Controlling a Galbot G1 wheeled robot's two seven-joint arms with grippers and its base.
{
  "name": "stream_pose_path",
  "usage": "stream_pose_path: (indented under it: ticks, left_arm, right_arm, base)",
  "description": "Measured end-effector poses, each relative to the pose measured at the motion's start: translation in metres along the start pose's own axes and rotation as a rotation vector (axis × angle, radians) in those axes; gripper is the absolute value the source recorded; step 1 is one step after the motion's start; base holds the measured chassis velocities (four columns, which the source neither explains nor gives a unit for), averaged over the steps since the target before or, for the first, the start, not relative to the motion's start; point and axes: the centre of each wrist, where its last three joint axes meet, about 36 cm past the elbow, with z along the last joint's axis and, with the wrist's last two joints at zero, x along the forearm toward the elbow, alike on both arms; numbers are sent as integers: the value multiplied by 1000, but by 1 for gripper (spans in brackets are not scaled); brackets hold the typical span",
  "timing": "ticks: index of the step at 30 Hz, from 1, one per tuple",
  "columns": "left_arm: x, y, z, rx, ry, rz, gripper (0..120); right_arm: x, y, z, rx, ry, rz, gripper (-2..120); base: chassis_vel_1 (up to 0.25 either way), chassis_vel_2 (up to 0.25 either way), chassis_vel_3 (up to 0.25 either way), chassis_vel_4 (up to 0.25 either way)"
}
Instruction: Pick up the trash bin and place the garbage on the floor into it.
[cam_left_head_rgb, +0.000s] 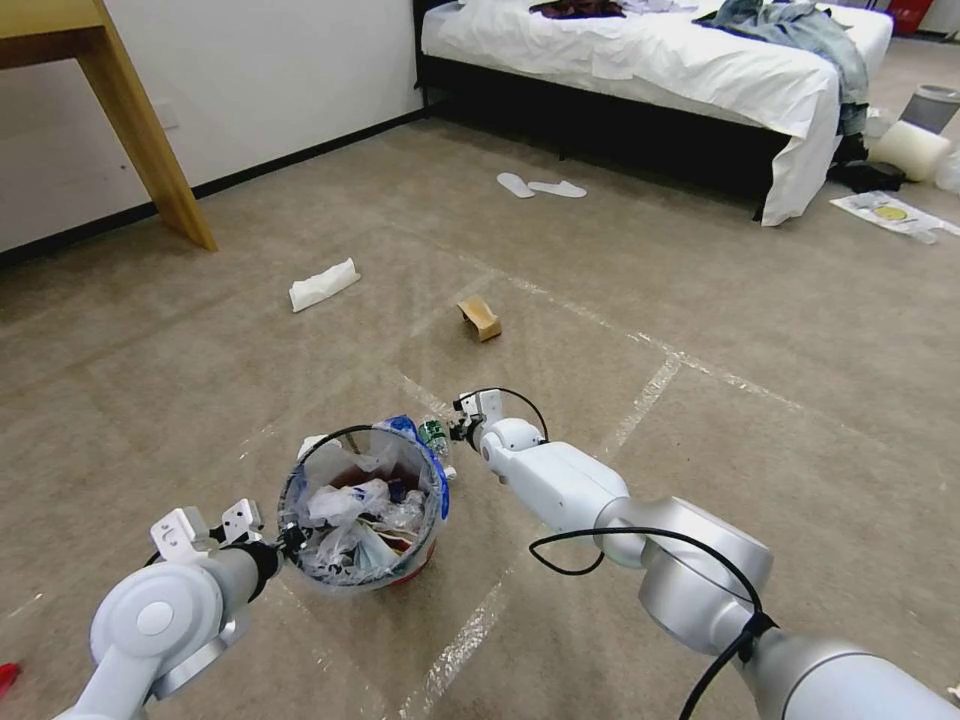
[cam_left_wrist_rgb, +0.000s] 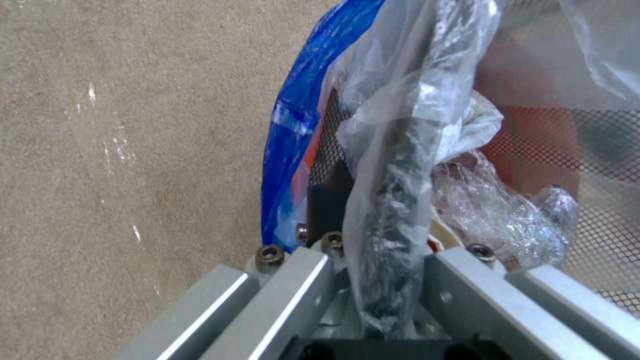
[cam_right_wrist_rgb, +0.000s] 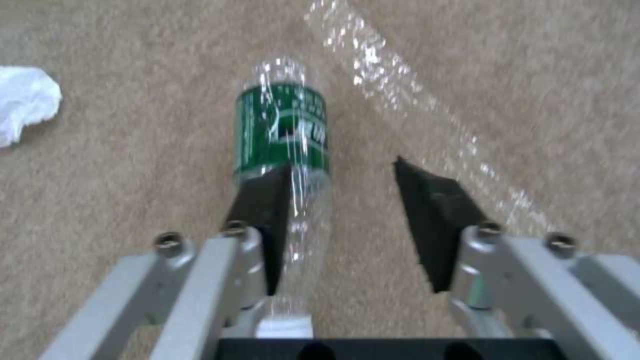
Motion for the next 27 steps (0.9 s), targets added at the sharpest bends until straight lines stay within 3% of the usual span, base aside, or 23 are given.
stream_pose_path:
  ticks: [2, 8, 9, 11, 13, 14, 27]
  left_arm:
    - [0, 0, 0, 0, 0, 0, 0]
    - [2, -2, 3, 4, -3, 5, 0]
    - [2, -2, 3, 4, -3, 5, 0]
    - [3, -3, 6, 5, -3, 5, 0]
    - [3, -3, 7, 5, -3, 5, 0]
    - [4, -3, 8, 6, -3, 2, 0]
    - [1, -2, 12, 4, -6, -7, 0]
  right_arm:
    - [0, 0, 1, -3, 3, -2, 47]
    - [-2, -6, 14, -29, 14, -42, 77]
    - [-2, -6, 14, -29, 14, -42, 77]
    - [-2, -4, 14, -32, 17, -53, 88]
    - [-2, -4, 15, -31, 17, -56, 90]
    - [-2, -4, 15, -28, 18, -59, 97]
    - [-3, -6, 27, -20, 47, -57, 100]
  base:
    - [0, 0, 0, 0]
    - [0, 0, 0, 0]
    - [0, 0, 0, 0]
    - [0, 0, 0, 0]
    - [0, 0, 0, 0]
    - [0, 0, 0, 0]
    - [0, 0, 0, 0]
